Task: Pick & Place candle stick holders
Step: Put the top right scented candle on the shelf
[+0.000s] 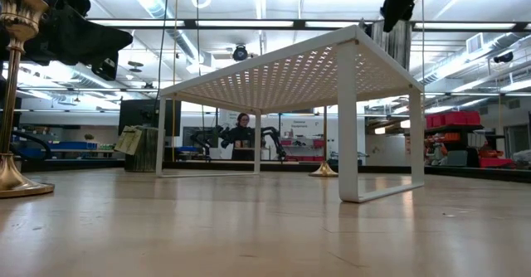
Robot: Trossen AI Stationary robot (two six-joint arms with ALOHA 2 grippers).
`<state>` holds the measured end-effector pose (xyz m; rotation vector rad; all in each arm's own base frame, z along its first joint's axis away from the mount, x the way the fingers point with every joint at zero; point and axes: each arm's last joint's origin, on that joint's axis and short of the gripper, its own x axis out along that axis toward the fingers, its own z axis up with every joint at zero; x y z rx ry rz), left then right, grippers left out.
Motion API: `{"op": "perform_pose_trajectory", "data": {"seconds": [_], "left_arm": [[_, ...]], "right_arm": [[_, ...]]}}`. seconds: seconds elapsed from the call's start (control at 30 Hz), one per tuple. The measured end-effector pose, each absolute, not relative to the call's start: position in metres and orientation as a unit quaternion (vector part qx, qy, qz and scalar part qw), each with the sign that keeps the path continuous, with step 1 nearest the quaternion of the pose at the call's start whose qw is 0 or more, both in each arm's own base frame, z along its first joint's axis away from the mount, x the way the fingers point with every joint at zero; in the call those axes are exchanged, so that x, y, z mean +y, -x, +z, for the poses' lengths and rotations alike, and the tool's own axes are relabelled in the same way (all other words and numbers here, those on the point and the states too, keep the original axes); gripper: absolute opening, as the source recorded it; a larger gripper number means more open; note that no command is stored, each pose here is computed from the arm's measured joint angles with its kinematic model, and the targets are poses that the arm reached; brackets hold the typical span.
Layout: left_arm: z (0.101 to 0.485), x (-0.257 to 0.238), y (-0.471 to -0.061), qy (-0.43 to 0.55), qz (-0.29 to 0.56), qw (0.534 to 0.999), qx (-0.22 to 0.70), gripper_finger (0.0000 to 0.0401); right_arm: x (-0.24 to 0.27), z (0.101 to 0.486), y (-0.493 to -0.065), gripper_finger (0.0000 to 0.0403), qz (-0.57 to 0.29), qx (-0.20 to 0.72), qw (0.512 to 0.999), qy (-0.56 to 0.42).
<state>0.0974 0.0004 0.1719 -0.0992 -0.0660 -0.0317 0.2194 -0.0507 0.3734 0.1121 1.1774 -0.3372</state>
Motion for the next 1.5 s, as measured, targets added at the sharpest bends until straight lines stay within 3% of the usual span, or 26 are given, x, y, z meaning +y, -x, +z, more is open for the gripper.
{"op": "perform_pose_trajectory", "data": {"seconds": [0.6, 0.9, 1.5], "left_arm": [[0.172, 0.000, -0.097, 0.050, -0.016, 0.998, -0.033, 0.0025], [0.172, 0.000, -0.097, 0.050, -0.016, 0.998, -0.033, 0.0025], [0.172, 0.000, -0.097, 0.050, -0.016, 0.998, -0.033, 0.0025]], "right_arm": [[-0.015, 0.393, -0.279, 0.0364, -0.055, 0.550, 0.833, 0.014], [0.021, 0.381, -0.316, 0.0364, 0.014, 0.560, 0.825, 0.075], [0.076, 0.375, -0.324, 0.0364, 0.099, 0.529, 0.831, 0.137]]}}
